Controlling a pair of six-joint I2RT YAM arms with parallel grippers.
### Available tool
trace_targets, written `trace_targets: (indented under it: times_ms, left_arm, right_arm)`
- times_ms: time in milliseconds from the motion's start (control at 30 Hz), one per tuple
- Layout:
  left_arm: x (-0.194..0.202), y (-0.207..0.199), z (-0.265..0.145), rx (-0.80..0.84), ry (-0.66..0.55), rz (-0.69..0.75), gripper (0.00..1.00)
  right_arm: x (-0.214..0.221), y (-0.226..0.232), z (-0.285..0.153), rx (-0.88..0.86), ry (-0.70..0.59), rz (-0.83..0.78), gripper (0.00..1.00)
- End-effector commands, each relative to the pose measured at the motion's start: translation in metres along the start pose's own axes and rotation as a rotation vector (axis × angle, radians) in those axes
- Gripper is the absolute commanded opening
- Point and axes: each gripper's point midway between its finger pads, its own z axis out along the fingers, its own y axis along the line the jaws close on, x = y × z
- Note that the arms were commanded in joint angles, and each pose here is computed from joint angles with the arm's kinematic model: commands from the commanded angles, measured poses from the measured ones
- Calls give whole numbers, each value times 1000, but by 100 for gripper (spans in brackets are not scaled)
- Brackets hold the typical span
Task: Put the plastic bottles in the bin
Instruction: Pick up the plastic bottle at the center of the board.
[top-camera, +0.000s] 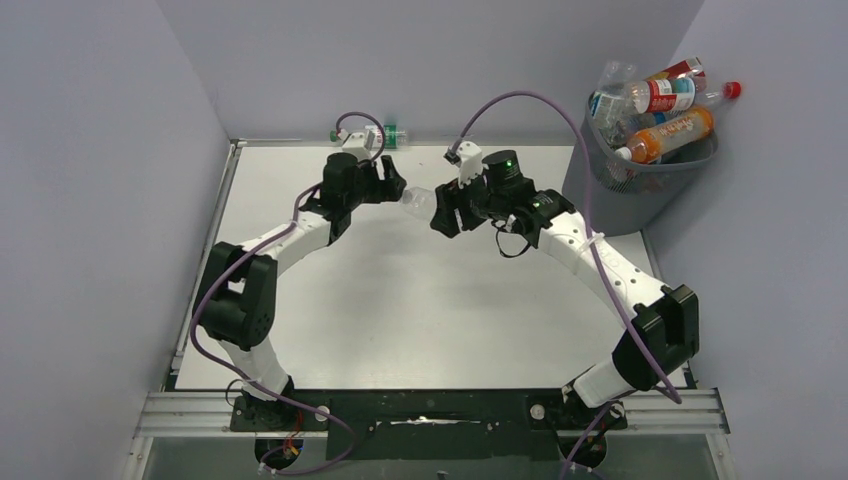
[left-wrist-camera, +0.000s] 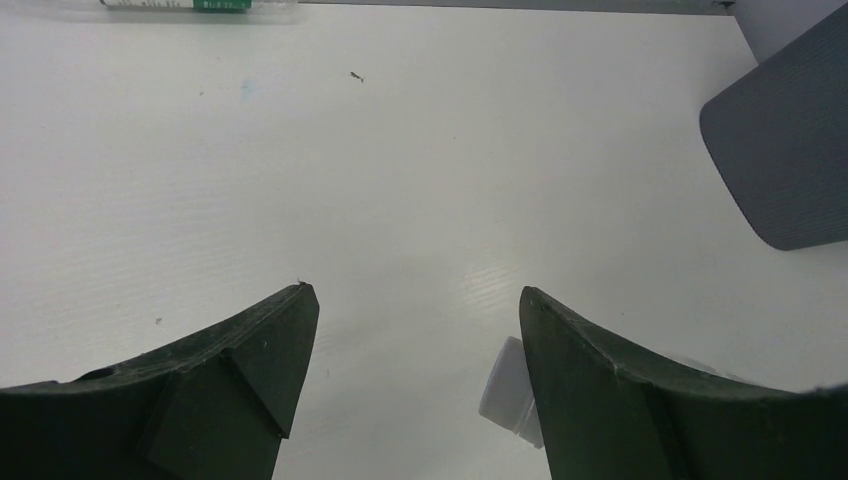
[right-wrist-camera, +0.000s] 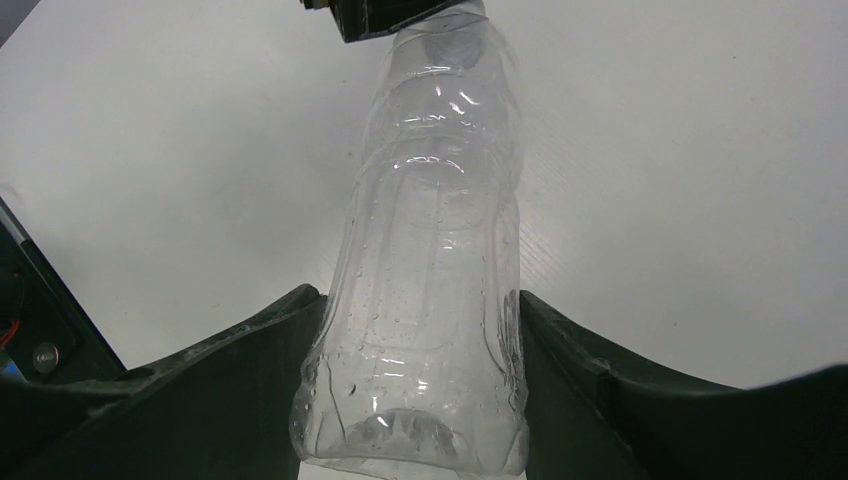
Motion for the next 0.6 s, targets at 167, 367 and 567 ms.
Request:
trace_targets:
  times_ms: [167, 367, 567]
  left_arm:
    - [24, -34, 4, 89, 31, 7, 74]
    - [37, -55, 9, 136, 56, 22, 73]
    - [52, -94, 14, 226, 81, 39, 73]
  right_arm:
    - [-101, -16, -44, 44, -368, 22, 60]
    - [-116, -26, -46, 51, -415, 32, 61]
    - [-131, -34, -48, 55, -447, 32, 61]
